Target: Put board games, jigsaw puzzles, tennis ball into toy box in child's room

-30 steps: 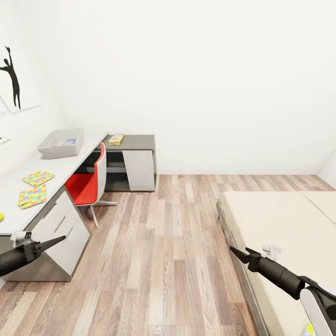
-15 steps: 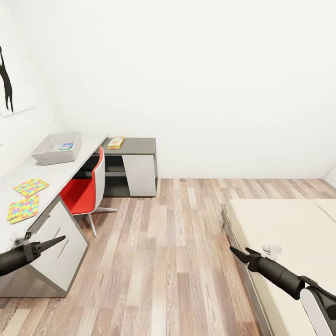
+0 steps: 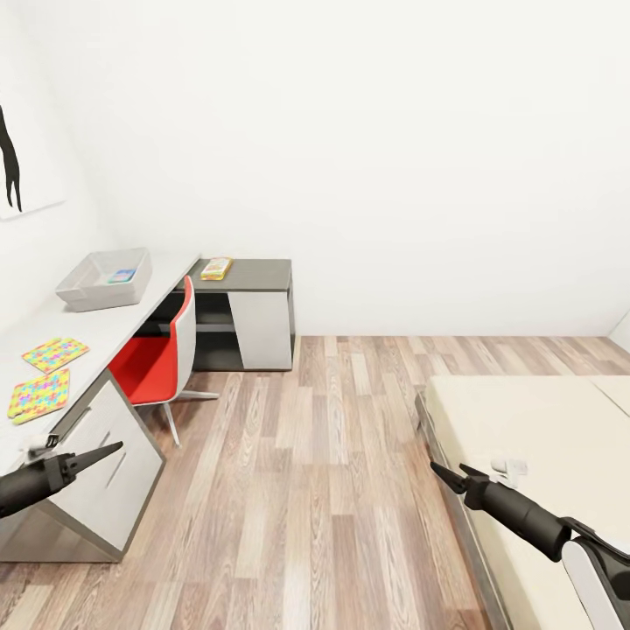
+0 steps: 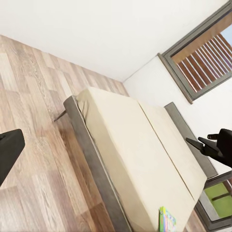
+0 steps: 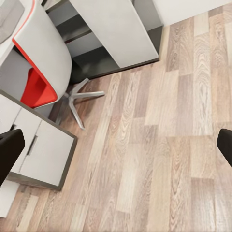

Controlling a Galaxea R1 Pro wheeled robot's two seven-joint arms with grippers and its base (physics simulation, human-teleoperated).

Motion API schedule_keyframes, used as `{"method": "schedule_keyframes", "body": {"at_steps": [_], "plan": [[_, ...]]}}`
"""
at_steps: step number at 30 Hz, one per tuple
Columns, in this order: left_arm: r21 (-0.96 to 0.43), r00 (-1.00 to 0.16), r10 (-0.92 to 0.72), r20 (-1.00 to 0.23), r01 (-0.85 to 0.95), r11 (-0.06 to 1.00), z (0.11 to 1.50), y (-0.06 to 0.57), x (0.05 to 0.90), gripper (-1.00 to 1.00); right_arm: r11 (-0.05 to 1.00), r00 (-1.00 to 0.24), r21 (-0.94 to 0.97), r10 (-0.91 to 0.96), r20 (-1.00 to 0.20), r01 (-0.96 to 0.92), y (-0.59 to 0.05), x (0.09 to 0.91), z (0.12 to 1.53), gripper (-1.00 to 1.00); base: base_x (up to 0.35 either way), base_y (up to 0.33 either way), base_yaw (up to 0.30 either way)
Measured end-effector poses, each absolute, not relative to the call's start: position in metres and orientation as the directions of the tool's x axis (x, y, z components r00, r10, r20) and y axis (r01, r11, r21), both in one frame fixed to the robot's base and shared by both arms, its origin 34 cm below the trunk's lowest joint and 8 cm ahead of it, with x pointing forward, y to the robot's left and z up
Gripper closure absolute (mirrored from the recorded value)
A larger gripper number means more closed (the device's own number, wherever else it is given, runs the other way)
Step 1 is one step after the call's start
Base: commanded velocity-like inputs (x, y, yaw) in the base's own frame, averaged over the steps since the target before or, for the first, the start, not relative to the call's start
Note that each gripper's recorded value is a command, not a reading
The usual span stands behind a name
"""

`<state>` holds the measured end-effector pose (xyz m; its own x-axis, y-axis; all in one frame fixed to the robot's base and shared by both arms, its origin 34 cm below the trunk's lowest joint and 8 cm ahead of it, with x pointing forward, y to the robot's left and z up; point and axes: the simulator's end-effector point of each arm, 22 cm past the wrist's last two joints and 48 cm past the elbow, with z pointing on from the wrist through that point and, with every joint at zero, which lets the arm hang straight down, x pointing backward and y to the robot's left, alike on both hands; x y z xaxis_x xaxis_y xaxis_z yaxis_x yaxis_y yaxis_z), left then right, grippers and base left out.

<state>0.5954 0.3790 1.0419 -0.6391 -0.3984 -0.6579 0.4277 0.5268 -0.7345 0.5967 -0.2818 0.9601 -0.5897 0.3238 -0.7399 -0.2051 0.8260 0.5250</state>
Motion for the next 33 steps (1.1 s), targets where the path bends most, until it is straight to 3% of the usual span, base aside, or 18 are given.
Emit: {"method": "schedule_keyframes", "body": {"at_steps": [22,33], "plan": [[-0.735,-0.640,-0.398,-0.658,0.428,0.527,1.042,0.379,0.595,-1.00,0.797,-0.586,0.567,0.361,-0.726,-0.211,-0.261,0.596,0.962,-1.00,0.000,0.026,0.000],[-0.733,-0.639,-0.397,-0.660,0.430,0.526,1.043,0.378,0.595,-1.00,0.781,-0.572,0.570,0.353,-0.741,-0.256,-0.254,0.597,0.977,-1.00,0.000,-0.169,0.000]]}}
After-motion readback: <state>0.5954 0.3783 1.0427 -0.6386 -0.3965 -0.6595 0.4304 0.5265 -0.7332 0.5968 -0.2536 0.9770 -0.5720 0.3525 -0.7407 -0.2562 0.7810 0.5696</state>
